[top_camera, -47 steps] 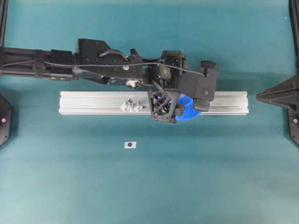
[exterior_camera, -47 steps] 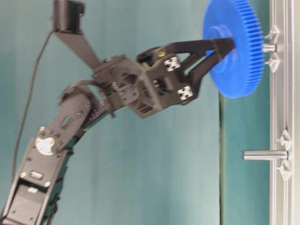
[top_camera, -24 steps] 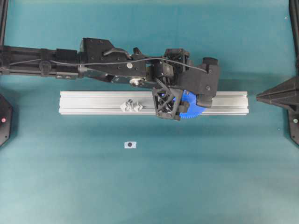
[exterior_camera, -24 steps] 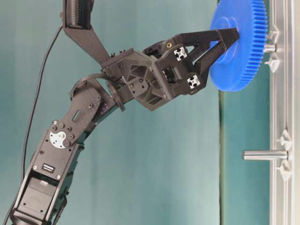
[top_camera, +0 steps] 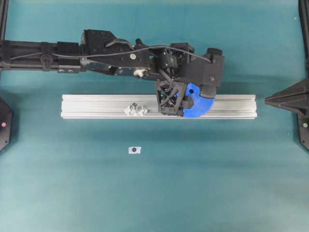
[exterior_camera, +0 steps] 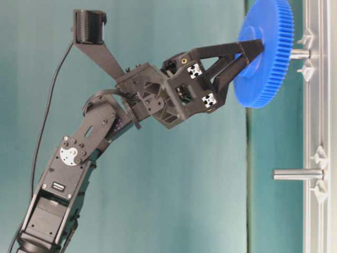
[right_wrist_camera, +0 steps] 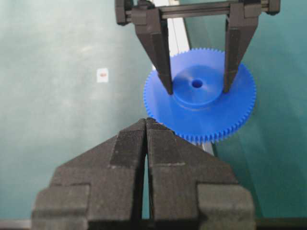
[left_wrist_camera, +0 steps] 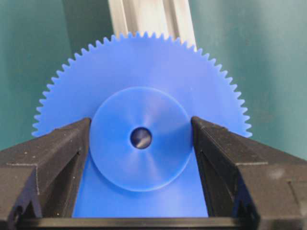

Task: Find the location of the shaft and insert the large gear.

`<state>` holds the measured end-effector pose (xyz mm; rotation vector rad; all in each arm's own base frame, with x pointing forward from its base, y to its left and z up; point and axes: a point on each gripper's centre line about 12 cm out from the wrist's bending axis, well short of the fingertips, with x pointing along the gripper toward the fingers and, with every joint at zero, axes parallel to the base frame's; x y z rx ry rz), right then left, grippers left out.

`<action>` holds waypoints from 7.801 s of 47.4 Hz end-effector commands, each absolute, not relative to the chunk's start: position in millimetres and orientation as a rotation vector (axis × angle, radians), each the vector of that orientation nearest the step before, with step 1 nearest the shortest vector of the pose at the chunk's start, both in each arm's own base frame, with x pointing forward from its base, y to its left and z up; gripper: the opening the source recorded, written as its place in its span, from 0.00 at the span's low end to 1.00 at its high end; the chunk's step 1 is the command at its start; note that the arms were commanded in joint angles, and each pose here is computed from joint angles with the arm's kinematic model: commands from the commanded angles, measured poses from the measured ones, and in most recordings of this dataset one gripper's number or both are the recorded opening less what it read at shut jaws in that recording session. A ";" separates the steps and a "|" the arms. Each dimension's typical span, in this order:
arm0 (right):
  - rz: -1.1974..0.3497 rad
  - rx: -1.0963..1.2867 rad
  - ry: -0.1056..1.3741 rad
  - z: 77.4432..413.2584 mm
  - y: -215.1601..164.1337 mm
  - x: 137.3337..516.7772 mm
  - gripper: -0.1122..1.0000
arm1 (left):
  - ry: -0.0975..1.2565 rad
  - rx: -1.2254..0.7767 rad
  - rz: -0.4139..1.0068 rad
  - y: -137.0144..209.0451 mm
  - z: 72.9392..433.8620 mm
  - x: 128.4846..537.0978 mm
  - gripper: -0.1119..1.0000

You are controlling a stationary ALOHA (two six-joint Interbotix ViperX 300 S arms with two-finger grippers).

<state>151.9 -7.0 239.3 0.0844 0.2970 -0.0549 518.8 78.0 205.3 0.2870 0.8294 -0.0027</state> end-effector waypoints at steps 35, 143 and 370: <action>-0.058 0.090 0.286 243.4 -7.4 153.5 0.12 | 0.802 0.214 0.054 89.7 225.1 519.1 0.73; -0.059 0.092 0.286 242.6 -7.6 153.0 0.12 | 0.823 0.169 0.036 68.0 229.0 526.9 0.93; -0.058 0.085 0.232 243.7 -7.4 146.8 0.12 | 0.400 -0.102 0.094 24.8 306.3 330.4 0.93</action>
